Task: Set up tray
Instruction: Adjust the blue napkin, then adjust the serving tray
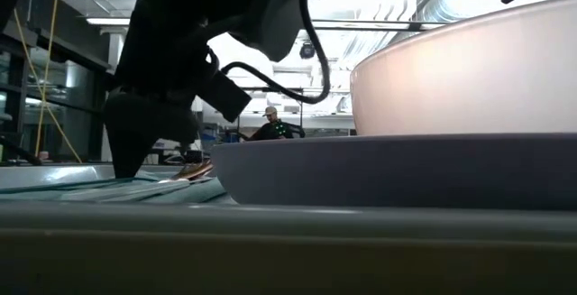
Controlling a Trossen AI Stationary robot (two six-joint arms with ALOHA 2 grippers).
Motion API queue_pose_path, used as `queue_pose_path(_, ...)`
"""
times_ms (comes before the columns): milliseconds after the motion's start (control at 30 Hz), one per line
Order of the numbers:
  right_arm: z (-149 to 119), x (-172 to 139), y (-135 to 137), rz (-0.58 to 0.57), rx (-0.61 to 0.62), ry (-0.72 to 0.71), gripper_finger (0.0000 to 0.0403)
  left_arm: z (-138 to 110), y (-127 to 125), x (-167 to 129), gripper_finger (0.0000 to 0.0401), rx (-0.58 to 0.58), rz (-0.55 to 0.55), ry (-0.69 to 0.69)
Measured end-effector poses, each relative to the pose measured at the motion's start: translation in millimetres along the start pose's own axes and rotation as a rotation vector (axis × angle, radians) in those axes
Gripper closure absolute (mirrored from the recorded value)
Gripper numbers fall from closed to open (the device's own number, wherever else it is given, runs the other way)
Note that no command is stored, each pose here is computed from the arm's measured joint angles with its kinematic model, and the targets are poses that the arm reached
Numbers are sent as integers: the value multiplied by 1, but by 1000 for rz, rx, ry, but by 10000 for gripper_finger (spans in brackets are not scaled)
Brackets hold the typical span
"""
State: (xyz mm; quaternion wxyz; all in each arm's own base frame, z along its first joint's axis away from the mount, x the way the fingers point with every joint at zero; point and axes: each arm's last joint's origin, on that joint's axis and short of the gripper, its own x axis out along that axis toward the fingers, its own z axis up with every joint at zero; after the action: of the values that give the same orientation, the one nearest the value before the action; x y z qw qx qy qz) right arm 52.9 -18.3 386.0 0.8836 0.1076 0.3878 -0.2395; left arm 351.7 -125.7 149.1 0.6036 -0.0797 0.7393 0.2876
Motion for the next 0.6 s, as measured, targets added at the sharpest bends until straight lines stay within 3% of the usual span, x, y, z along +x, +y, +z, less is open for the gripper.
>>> queue_pose_path(233,0,0,0,8,1,2,403,-6,11,-11,374,-104,39,-7)
queue_pose_path(433,0,0,0,11,1,3,403,-13,34,-44,394,-270,37,-183)
queue_pose_path(600,0,0,0,15,18,4,403,-26,63,-76,368,-365,51,-339)
